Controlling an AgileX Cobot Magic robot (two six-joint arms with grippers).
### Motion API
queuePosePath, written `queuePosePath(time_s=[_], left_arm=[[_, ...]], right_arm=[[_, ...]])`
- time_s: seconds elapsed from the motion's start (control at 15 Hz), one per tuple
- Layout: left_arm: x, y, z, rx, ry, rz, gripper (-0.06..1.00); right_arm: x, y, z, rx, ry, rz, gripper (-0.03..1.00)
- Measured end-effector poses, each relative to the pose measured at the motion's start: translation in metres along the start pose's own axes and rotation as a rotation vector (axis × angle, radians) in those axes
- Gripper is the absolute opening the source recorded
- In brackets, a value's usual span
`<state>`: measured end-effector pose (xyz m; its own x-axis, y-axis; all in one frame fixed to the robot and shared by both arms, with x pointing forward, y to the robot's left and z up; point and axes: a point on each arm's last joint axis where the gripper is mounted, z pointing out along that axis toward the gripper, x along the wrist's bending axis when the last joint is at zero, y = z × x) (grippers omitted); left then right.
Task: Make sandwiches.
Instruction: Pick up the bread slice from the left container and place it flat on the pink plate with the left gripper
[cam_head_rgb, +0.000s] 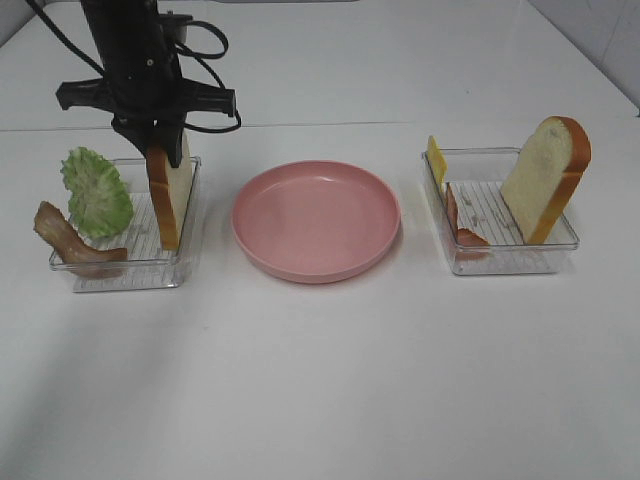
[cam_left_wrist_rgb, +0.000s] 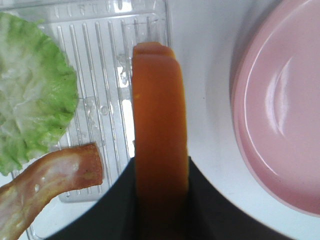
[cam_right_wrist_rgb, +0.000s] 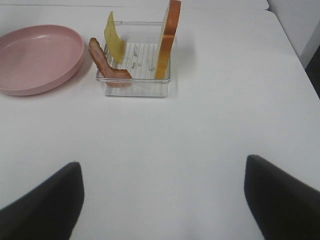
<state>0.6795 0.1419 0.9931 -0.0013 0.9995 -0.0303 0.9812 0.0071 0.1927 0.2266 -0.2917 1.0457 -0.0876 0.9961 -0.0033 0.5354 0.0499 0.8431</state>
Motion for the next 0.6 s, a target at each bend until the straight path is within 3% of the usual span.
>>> queuePosePath(time_s=[0.13,0.27,0.33,0.6], left_arm=[[0.001,-0.002,-0.040,-0.074,-0.036,0.009,0.20],[0.001,-0.010,-0.092,-0.156,-0.132,0.040,0.20],[0.001,-0.012,-0.099,-0.167,-0.150,0.055,0.20],[0.003,-0.009,-0.114,-0.173,-0.417,0.104,0.20]], right_arm=[[0.000,0.000,0.000,0.000,0.000,0.000,0.82],[0.000,0.000,0.000,0.000,0.000,0.000,0.82],[0.000,0.000,0.000,0.000,0.000,0.000,0.82],[0.000,0.000,0.000,0.000,0.000,0.000,0.82]])
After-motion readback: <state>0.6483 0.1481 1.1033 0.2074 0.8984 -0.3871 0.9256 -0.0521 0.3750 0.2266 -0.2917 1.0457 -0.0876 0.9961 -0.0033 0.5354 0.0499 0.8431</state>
